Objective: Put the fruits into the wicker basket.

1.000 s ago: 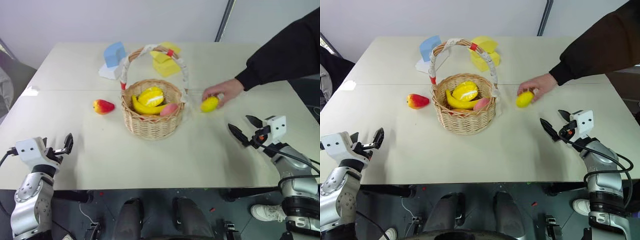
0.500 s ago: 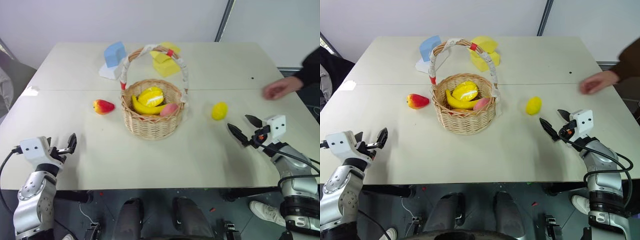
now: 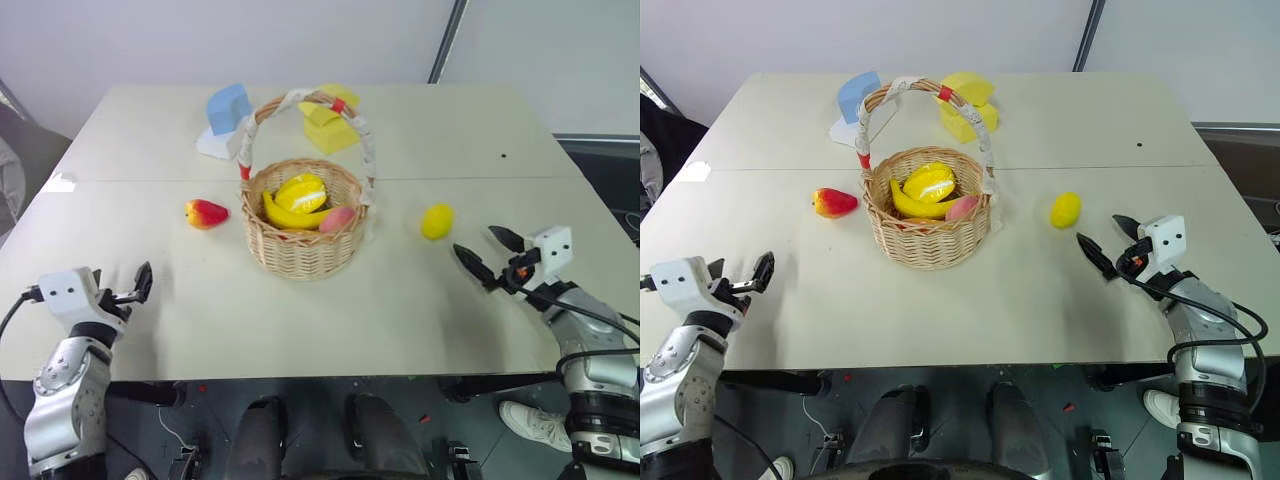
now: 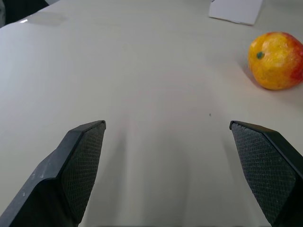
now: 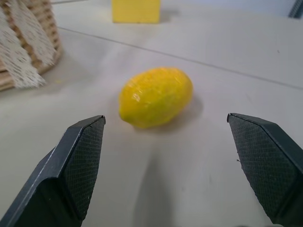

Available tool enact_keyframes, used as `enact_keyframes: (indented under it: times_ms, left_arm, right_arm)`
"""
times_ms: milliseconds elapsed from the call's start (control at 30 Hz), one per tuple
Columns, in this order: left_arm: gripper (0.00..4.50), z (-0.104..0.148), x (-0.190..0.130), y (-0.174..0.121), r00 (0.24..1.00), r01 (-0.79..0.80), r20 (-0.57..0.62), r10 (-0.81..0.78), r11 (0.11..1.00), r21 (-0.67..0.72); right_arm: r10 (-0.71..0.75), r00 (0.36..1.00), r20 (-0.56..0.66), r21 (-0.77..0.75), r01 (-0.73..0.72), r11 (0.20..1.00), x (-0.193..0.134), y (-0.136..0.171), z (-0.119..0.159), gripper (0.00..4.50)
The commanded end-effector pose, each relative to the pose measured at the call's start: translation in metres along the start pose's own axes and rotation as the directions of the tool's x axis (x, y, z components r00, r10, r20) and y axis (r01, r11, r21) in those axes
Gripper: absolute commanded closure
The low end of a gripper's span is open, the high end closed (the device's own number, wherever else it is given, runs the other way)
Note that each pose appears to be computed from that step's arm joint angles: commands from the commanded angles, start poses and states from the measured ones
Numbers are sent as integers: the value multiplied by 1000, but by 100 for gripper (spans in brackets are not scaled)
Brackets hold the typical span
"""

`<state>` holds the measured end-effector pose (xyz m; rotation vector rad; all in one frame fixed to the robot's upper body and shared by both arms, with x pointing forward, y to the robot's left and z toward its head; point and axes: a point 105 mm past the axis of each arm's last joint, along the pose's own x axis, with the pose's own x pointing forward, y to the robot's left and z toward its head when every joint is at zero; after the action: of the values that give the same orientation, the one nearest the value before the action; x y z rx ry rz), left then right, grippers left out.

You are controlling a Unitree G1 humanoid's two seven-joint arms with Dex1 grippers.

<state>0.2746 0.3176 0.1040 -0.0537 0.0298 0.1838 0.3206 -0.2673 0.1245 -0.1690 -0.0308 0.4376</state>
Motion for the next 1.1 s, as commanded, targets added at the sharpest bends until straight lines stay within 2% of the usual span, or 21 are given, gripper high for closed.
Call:
enact_keyframes:
  times_ms: [33,300,467,600,800,1100]
  left_arm:
    - [0,19,6,-5,999,3,50,-4,1000,21]
    - [0,49,34,-28,998,21,56,-22,1000,20]
    - [0,69,54,-58,996,76,52,-78,996,51]
    - [0,71,71,-83,988,157,-12,-156,984,79]
    - [0,68,93,-102,978,199,-88,-190,973,115]
    - [0,42,105,-115,950,238,-240,-201,962,135]
  right_arm:
    - [96,995,40,-63,-93,994,8,13,27,18]
    - [347,936,63,-107,-339,935,10,53,79,18]
    - [516,854,62,-102,-509,855,2,87,112,18]
    - [645,759,88,-135,-632,763,-1,123,140,18]
    - [706,702,99,-178,-685,706,3,152,151,18]
    - [715,690,112,-184,-693,697,3,162,152,18]
